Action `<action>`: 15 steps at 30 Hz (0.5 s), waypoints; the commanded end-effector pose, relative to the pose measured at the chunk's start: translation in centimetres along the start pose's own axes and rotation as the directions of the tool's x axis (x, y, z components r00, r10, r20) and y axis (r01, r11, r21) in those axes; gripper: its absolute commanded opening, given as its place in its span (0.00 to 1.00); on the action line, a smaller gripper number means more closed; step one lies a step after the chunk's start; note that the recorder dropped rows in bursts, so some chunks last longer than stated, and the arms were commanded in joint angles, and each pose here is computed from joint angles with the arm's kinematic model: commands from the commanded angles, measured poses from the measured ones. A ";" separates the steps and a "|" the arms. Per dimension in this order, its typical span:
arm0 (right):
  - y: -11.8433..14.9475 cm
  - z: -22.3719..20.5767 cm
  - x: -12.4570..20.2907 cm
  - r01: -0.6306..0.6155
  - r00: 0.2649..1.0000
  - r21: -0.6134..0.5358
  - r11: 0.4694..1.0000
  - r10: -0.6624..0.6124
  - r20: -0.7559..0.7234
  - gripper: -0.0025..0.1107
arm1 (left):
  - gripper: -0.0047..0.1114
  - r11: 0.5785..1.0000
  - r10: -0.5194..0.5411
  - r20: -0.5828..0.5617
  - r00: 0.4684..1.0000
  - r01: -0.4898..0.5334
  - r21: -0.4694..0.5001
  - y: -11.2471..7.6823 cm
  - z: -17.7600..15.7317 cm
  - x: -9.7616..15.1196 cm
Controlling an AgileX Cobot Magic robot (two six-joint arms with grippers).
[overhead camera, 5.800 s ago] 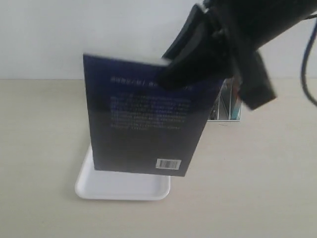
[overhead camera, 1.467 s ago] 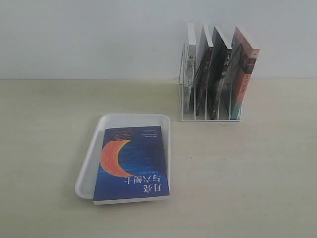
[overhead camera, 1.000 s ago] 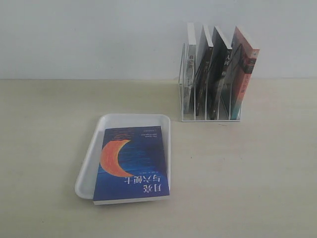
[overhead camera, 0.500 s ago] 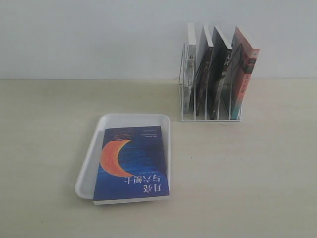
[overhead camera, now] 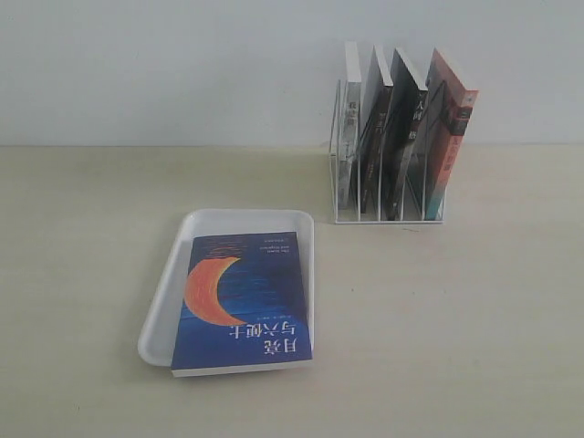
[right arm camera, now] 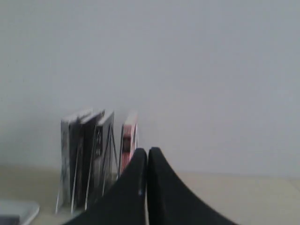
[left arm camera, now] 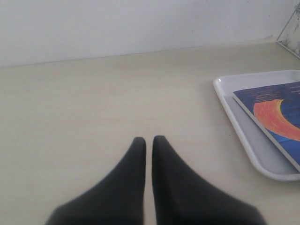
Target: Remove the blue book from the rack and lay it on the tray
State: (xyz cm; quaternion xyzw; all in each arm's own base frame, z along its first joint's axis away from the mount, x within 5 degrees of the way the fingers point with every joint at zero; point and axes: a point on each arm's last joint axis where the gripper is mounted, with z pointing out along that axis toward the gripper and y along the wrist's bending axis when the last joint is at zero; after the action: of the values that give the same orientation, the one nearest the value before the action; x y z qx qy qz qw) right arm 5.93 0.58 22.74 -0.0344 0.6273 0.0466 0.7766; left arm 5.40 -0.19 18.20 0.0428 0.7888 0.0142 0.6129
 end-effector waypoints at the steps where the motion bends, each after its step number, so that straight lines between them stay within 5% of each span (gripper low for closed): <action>1: 0.5 -0.9 2.6 0.055 0.961 -0.075 0.996 -0.073 -0.266 0.02 | 0.08 1.000 0.001 0.022 1.000 -0.001 -0.003 0.0 -0.1 -0.3; 15: 0.5 -1.5 4.3 -0.043 0.892 -0.017 0.999 0.030 -0.451 0.02 | 0.08 1.000 0.001 0.024 1.000 -0.001 -0.004 0.0 -0.1 -0.3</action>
State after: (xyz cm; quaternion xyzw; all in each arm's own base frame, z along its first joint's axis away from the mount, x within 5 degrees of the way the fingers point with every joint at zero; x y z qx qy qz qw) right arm 5.29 1.05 18.22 -0.0648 0.7888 0.0473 0.6093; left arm 5.40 -0.19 18.21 0.0427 0.7883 0.0142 0.6137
